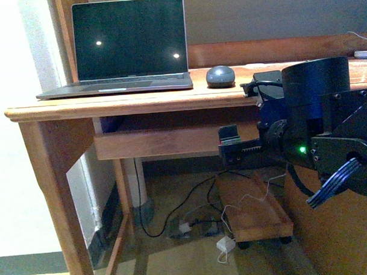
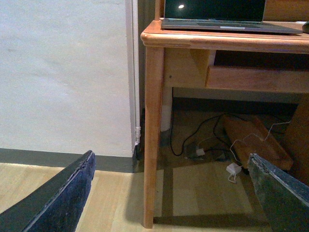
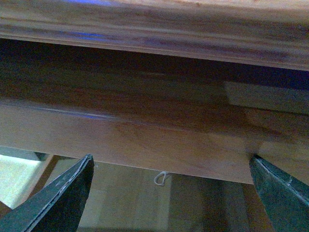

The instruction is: Place mouse

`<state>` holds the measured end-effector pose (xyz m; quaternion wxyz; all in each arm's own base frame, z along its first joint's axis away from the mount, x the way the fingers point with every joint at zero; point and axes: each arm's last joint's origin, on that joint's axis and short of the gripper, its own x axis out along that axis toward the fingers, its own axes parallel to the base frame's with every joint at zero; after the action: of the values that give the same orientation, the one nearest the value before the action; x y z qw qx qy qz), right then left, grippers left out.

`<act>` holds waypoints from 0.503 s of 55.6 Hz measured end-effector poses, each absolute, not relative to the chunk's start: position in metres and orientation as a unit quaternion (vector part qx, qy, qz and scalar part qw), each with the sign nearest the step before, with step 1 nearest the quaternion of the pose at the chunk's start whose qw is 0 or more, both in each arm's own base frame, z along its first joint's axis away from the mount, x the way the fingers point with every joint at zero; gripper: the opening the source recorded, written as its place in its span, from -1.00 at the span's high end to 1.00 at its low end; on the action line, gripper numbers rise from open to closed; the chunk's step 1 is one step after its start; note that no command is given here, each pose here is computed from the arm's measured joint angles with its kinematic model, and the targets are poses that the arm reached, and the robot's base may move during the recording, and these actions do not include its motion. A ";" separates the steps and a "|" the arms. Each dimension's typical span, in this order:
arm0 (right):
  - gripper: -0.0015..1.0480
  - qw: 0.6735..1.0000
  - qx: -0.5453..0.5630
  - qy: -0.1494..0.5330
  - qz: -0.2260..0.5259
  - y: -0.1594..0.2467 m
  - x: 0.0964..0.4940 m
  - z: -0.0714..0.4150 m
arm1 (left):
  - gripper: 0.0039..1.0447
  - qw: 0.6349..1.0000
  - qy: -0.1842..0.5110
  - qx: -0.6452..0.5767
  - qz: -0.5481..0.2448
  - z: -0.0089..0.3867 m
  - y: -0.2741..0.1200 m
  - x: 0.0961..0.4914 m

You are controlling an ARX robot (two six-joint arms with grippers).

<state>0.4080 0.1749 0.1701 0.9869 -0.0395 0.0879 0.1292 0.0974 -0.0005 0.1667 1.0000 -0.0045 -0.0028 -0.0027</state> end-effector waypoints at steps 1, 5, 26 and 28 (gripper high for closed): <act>-0.86 0.987 -0.039 0.088 0.131 0.175 0.408 0.170 | -0.86 1.000 -0.003 -0.004 -0.002 0.167 0.000 0.097; -0.86 0.985 -0.034 0.087 0.145 0.171 0.404 0.171 | -0.86 1.000 -0.003 -0.004 -0.002 0.167 0.000 0.097; -0.86 0.957 0.124 0.120 0.233 0.089 0.282 0.212 | -0.86 1.000 -0.003 -0.004 -0.003 0.167 -0.001 0.097; -0.86 0.950 0.144 0.133 0.244 0.077 0.261 0.210 | -0.86 1.000 -0.003 -0.004 -0.003 0.167 -0.001 0.097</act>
<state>0.2608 0.0773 0.2097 0.9496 0.1441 0.1333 0.2444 0.0974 -0.0005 0.1667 1.0000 -0.0045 -0.0028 -0.0027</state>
